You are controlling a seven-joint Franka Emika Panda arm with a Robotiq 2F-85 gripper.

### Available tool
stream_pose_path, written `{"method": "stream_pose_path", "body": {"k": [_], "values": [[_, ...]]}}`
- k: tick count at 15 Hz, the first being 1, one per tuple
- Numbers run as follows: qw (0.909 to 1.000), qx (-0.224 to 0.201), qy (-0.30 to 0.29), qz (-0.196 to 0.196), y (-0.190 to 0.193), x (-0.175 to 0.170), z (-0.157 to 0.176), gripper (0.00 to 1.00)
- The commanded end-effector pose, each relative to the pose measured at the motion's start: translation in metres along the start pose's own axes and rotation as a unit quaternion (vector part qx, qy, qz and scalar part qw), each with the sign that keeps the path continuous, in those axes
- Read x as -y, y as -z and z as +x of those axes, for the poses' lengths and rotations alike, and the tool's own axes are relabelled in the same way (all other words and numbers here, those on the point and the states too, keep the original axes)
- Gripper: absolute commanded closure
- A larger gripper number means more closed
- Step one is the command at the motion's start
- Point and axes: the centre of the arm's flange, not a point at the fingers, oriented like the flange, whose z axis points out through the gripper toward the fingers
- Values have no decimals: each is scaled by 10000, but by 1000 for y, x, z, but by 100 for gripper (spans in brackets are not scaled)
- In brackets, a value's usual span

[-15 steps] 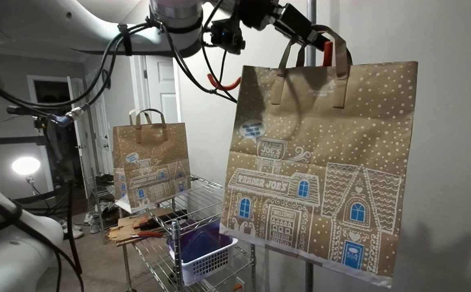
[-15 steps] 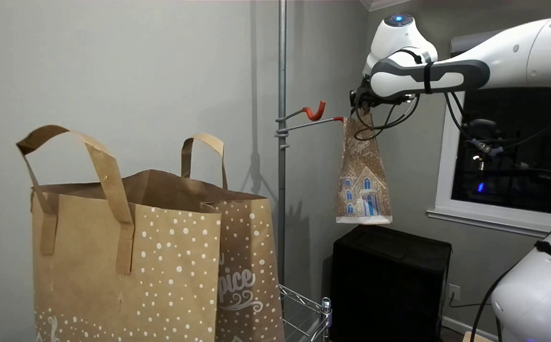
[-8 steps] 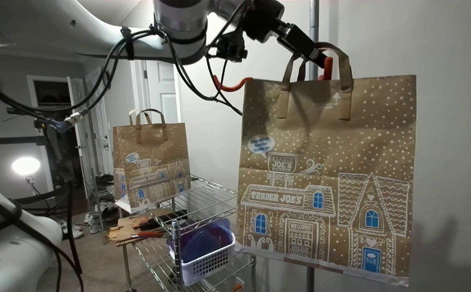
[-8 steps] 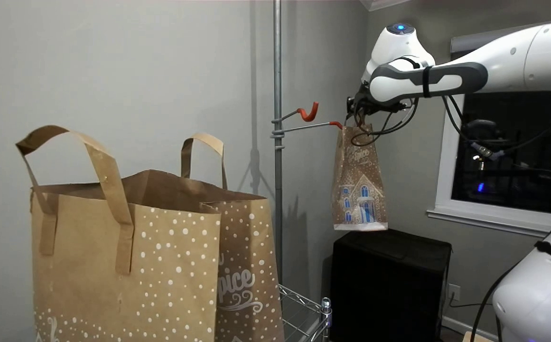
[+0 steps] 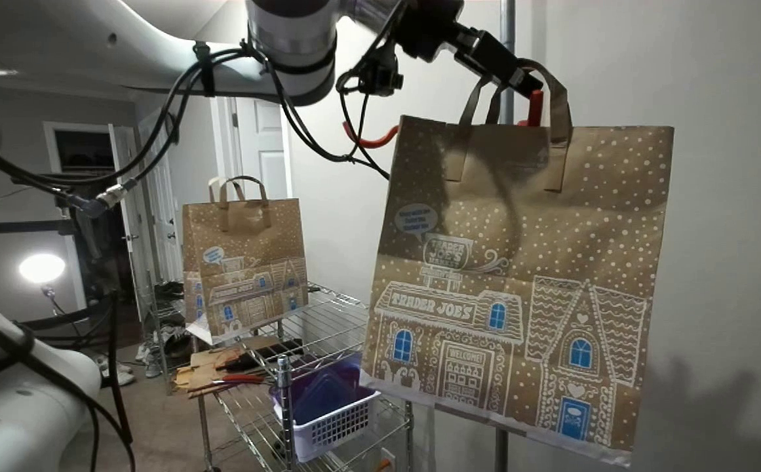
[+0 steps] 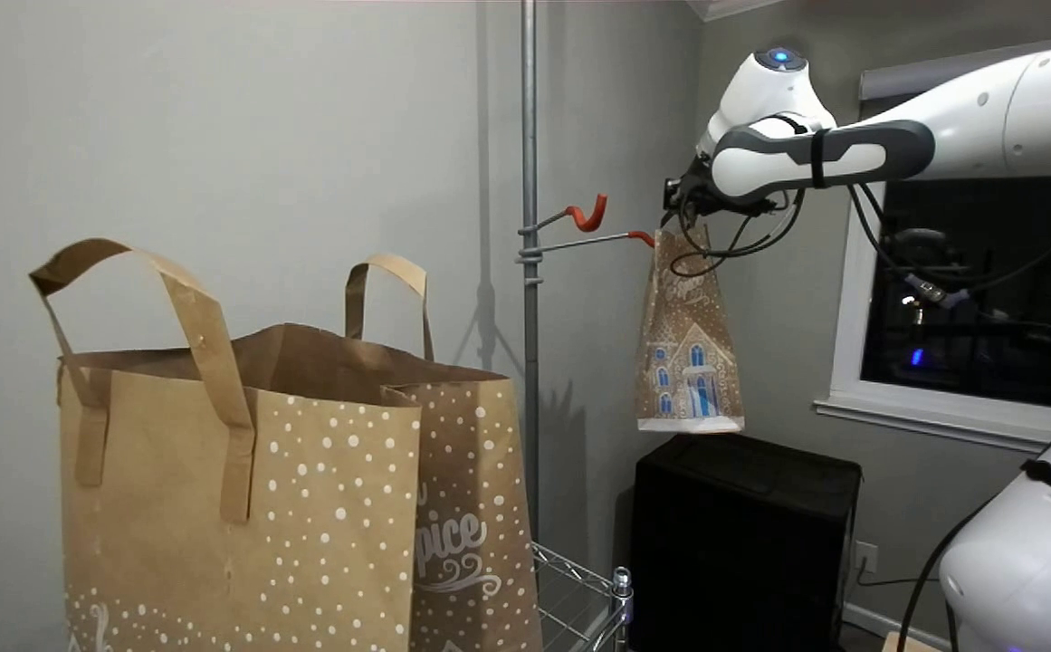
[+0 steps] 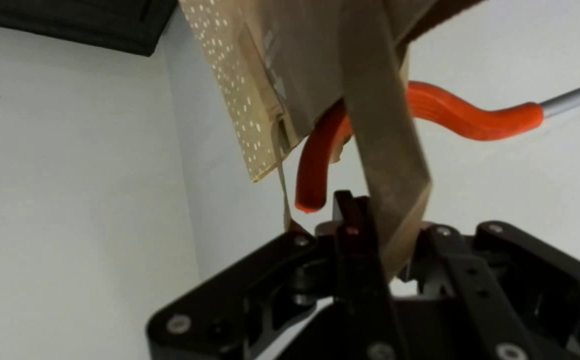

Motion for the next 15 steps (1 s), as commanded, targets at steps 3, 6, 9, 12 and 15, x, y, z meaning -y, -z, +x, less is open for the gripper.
{"method": "stream_pose_path", "body": {"k": [3, 6, 9, 12, 15], "values": [[9992, -264, 154, 260, 10, -8, 0, 99], [9990, -404, 165, 121, 17, -12, 3, 99], [9986, -489, 182, -53, 21, -18, 5, 99], [9982, -535, 197, -205, 23, -22, 5, 99], [9971, -540, 208, -498, 19, -29, 4, 99]]}}
